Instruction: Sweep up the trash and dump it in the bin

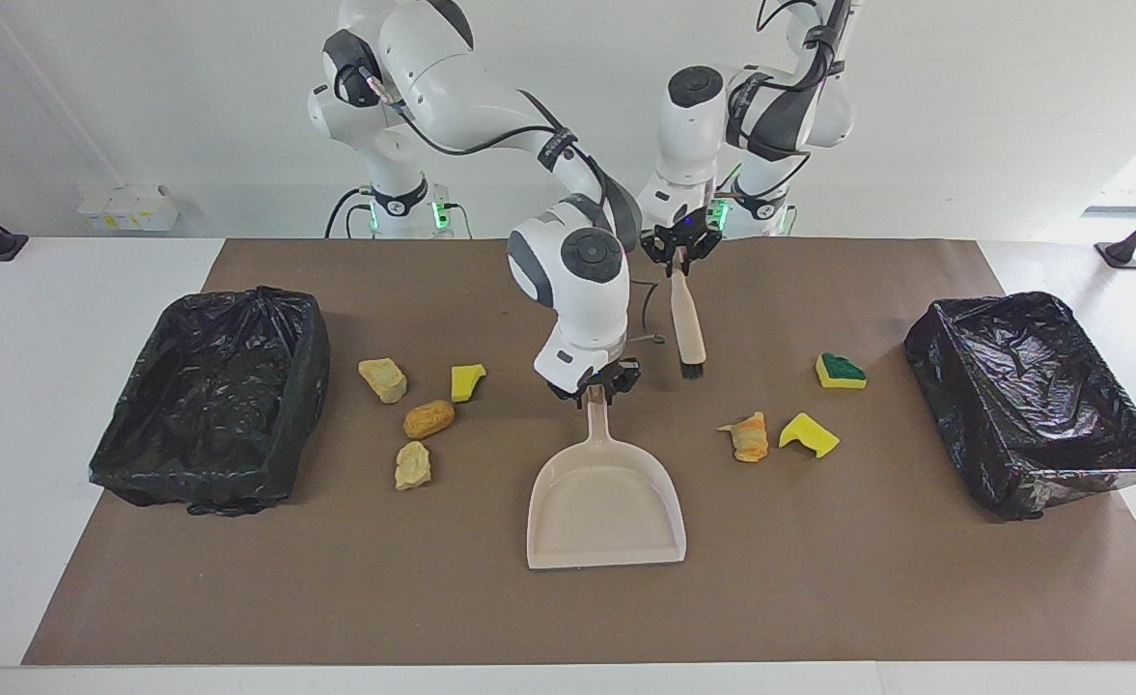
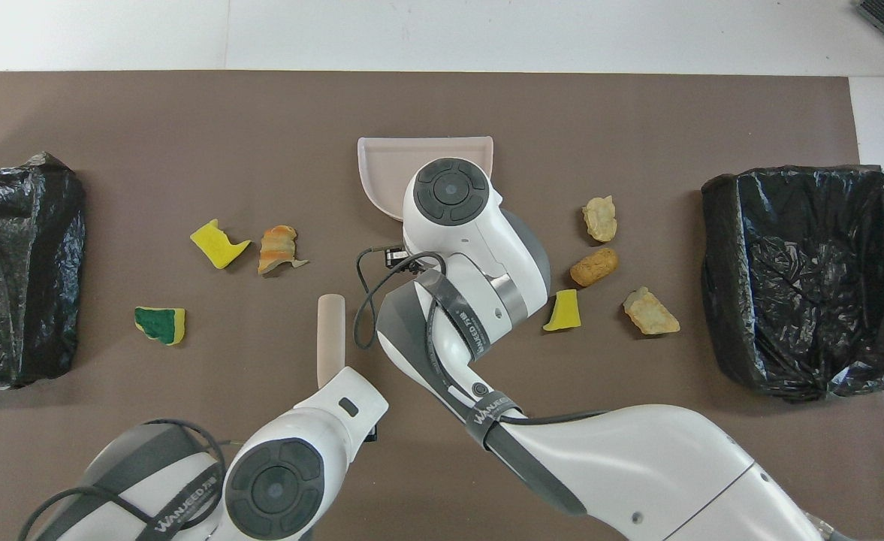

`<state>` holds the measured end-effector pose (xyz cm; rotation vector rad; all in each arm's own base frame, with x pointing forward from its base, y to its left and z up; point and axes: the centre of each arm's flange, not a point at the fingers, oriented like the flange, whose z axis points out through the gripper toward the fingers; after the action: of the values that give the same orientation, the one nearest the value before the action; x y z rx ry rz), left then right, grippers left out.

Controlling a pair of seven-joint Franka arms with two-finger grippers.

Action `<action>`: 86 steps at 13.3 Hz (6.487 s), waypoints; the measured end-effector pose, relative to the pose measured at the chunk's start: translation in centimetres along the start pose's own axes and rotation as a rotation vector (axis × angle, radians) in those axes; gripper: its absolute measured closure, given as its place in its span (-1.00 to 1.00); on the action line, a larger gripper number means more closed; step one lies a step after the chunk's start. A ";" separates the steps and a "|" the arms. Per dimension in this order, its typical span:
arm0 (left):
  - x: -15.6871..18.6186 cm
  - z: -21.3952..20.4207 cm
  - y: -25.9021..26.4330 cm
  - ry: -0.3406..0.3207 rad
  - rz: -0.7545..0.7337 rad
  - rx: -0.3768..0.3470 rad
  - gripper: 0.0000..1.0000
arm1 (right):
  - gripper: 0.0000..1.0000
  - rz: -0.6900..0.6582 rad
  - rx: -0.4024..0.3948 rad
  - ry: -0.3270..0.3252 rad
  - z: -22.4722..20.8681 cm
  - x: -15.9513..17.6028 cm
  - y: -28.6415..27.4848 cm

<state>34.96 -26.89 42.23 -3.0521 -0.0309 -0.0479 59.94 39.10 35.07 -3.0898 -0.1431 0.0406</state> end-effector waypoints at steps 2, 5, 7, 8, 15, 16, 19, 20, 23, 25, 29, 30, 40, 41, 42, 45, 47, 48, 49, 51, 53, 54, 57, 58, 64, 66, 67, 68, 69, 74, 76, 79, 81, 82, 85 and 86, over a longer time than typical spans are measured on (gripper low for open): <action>2.6 0.3 -3.6 0.007 -0.054 0.020 0.47 | 0.37 -0.002 0.008 -0.003 -0.1 0.2 0.4; 6.4 1.3 -9.8 0.008 -0.127 0.061 0.47 | 0.37 -0.139 0.020 -0.014 -1.2 0.9 2.4; 8.9 1.8 -14.2 0.005 -0.196 0.093 0.47 | 0.37 -0.237 0.051 -0.004 -3.5 1.3 4.0; 9.7 2.1 -16.0 -0.004 -0.220 0.117 0.47 | 0.37 -0.279 0.054 -0.003 -4.9 1.2 4.7; 8.5 6.2 -23.1 -0.162 -0.343 0.217 0.47 | 0.37 -0.962 0.017 -0.174 -10.1 -4.6 10.0; 8.1 6.7 -22.9 -0.171 -0.337 0.220 0.47 | 0.37 -1.040 0.019 -0.171 -9.5 -4.4 10.7; 8.6 7.3 -21.2 -0.119 -0.291 0.196 0.47 | 0.37 -1.156 0.000 -0.152 -7.4 -3.3 12.2; 9.0 7.5 -20.5 -0.102 -0.265 0.182 0.47 | 0.37 -1.167 -0.002 -0.147 -6.7 -3.2 11.7; 11.2 7.3 -19.2 -0.088 -0.206 0.107 0.47 | 0.37 -1.196 -0.007 -0.138 -3.7 -3.5 8.0; 12.9 7.0 -18.7 -0.073 -0.182 0.075 0.47 | 0.37 -1.205 -0.013 -0.136 -2.4 -4.0 6.1; 15.9 8.8 -16.9 -0.035 -0.113 0.017 0.47 | 0.37 -1.180 -0.023 -0.132 -1.9 -4.5 4.5; 16.2 8.8 -16.6 -0.031 -0.072 -0.004 0.47 | 0.37 -1.170 -0.025 -0.132 -1.8 -4.6 4.4; 11.2 6.8 -1.3 0.003 0.242 -0.139 0.47 | 0.37 -1.140 -0.034 -0.133 -1.8 -4.5 4.4; 10.2 6.5 0.7 0.006 0.271 -0.156 0.47 | 0.37 -1.139 -0.034 -0.133 -1.8 -4.5 4.4; 9.0 6.1 2.5 0.005 0.292 -0.172 0.47 | 0.37 -1.139 -0.034 -0.133 -1.8 -4.5 4.4; 7.8 4.8 4.4 0.014 0.264 -0.190 0.47 | 0.37 -1.130 -0.036 -0.133 -1.8 -4.5 4.5; 8.5 3.7 3.3 0.030 0.237 -0.197 0.47 | 0.37 -1.129 -0.036 -0.133 -1.8 -4.5 4.5; 9.0 2.9 2.3 0.030 0.224 -0.190 0.47 | 0.37 -1.129 -0.036 -0.133 -1.8 -4.5 4.5; 9.4 1.9 1.1 0.028 0.213 -0.177 0.47 | 0.37 -1.126 -0.036 -0.133 -1.8 -4.5 4.6; 11.1 -1.0 -1.9 0.021 0.173 -0.151 0.47 | 0.37 -1.081 -0.038 -0.130 -1.9 -4.4 4.7; 13.8 -2.7 -5.2 0.019 0.152 -0.135 0.47 | 0.37 -1.034 -0.041 -0.115 -2.7 -3.9 5.5; 15.0 -2.5 -6.4 0.023 0.177 -0.134 0.47 | 0.37 -1.013 -0.043 -0.097 -3.7 -3.4 6.5; 17.7 2.0 -6.5 0.045 0.261 -0.139 0.47 | 0.37 -0.922 -0.056 -0.022 -8.4 -1.6 11.9; 18.6 3.9 -6.7 0.042 0.275 -0.139 0.47 | 0.37 -0.886 -0.060 0.001 -10.1 -1.1 14.2; 16.4 4.5 -2.4 -0.024 0.135 -0.130 0.47 | 0.37 -0.773 -0.044 0.019 -16.8 -0.6 29.8; 12.6 3.9 0.9 -0.039 0.074 -0.120 0.47 | 0.37 -0.769 -0.033 -0.004 -18.9 -1.5 36.3; 10.0 3.7 2.8 -0.046 0.052 -0.113 0.47 | 0.37 -0.773 -0.017 -0.008 -19.7 -2.1 40.0; 7.4 3.5 4.3 -0.052 0.039 -0.105 0.47 | 0.37 -0.774 -0.006 -0.005 -20.2 -2.8 43.6; 4.8 3.5 5.5 -0.054 0.033 -0.099 0.47 | 0.37 -0.771 0.000 -0.001 -20.4 -3.6 47.2; -6.3 4.2 6.9 0.007 -0.021 -0.139 0.47 | 0.37 -0.830 -0.055 -0.042 -21.2 -8.0 59.7; -8.8 3.9 7.1 0.016 -0.025 -0.149 0.47 | 0.37 -0.868 -0.104 -0.097 -21.8 -10.1 63.6; -9.8 4.6 7.1 0.025 -0.017 -0.161 0.47 | 0.37 -0.978 -0.171 -0.206 -22.8 -12.6 67.5; -10.0 5.2 6.9 0.024 -0.018 -0.159 0.47 | 0.37 -1.057 -0.228 -0.284 -22.2 -12.5 68.0; -10.0 5.3 6.9 0.023 -0.019 -0.158 0.47 | 0.37 -1.092 -0.257 -0.318 -21.2 -12.1 67.9; -9.9 5.4 6.8 0.022 -0.022 -0.158 0.47 | 0.37 -1.179 -0.326 -0.418 -20.0 -10.5 65.7; -9.9 5.4 6.7 0.021 -0.023 -0.158 0.47 | 0.37 -1.207 -0.351 -0.454 -20.1 -9.9 64.8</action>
<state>25.41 -33.29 35.93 -3.2086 -0.0643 -0.0880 56.58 -27.22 52.14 -2.6351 -2.0910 0.6918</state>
